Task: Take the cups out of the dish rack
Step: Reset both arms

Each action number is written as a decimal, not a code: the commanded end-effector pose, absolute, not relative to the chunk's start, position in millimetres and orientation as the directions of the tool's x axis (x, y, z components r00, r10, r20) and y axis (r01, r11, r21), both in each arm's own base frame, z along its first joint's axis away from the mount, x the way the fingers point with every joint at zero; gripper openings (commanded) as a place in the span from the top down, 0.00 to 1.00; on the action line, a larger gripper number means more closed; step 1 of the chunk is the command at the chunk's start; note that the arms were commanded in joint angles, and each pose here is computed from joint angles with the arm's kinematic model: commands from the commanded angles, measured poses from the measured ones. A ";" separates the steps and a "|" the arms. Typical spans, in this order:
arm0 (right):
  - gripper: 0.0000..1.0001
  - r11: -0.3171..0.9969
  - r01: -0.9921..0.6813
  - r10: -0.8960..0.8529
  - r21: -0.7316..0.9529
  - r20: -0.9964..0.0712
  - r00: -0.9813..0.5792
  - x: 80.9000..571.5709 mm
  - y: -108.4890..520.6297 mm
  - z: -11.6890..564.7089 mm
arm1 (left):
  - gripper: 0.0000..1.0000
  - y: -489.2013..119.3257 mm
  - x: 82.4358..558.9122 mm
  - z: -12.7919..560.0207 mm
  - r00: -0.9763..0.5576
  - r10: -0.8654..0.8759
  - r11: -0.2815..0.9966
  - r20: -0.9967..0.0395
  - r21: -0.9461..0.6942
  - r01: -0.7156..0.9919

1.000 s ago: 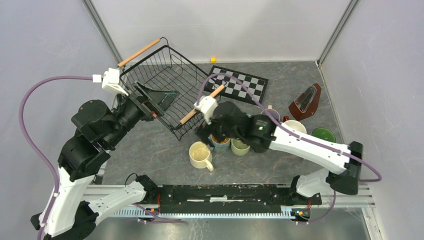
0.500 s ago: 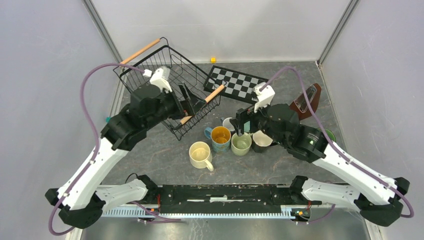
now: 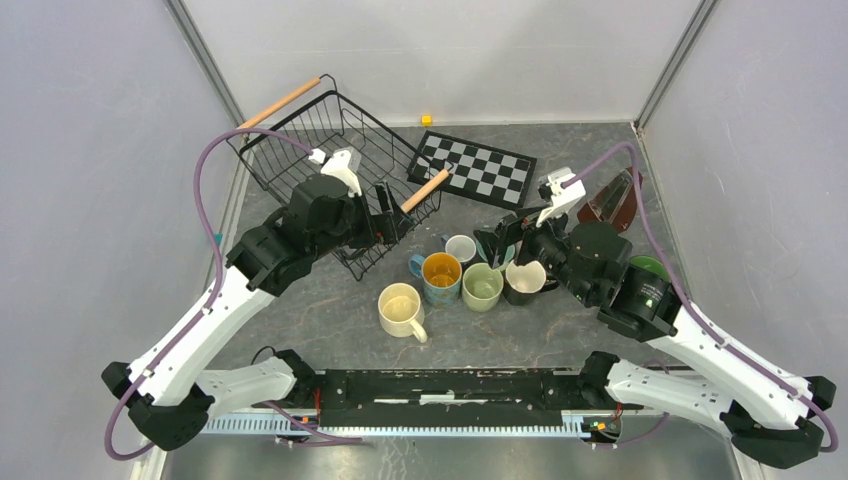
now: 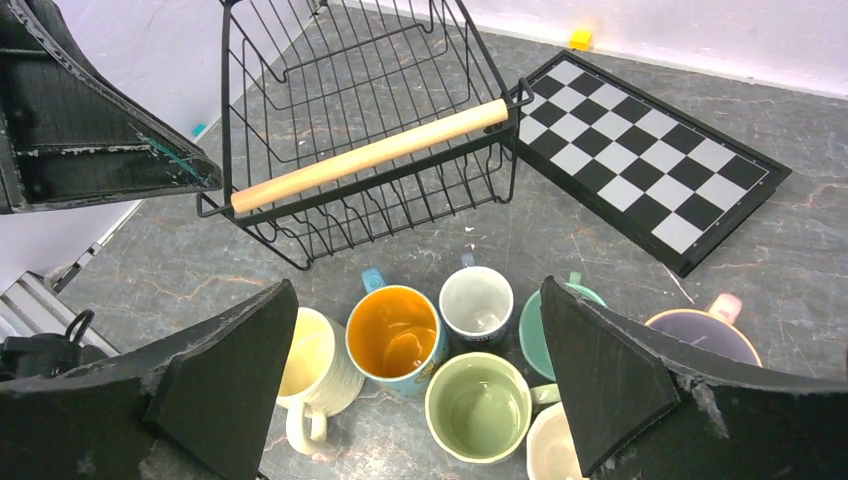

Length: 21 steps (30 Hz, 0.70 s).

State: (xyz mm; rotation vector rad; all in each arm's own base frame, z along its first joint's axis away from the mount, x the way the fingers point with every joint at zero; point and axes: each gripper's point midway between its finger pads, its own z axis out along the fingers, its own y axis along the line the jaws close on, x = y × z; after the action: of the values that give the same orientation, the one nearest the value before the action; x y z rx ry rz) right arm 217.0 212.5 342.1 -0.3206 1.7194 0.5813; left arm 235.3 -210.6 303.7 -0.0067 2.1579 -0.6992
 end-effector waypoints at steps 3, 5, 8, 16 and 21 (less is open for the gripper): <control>0.02 0.833 -0.502 0.139 0.232 -0.966 -0.217 221.1 216.5 349.0 | 0.00 -201.2 235.3 304.8 -0.604 -0.192 0.870 -0.773 -0.419 0.260; 0.02 0.830 -0.506 0.140 0.234 -0.966 -0.218 221.6 218.2 349.4 | 0.00 -199.9 235.6 304.8 -0.602 -0.193 0.872 -0.775 -0.417 0.258; 0.02 0.828 -0.509 0.137 0.234 -0.966 -0.220 221.4 219.7 347.9 | 0.00 -199.6 235.2 305.3 -0.600 -0.191 0.871 -0.777 -0.416 0.260; 0.02 0.826 -0.512 0.139 0.235 -0.966 -0.219 221.4 220.4 348.0 | 0.00 -200.6 236.0 305.3 -0.603 -0.189 0.872 -0.775 -0.415 0.260; 0.02 0.827 -0.511 0.139 0.235 -0.966 -0.218 221.5 220.0 346.3 | 0.00 -199.5 235.8 305.5 -0.601 -0.191 0.873 -0.776 -0.414 0.258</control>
State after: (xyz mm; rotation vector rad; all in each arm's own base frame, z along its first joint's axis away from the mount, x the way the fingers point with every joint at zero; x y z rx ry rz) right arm 220.4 218.3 338.0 -0.3185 1.7256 0.5850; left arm 236.1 -202.1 299.4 0.0029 2.1599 -0.6413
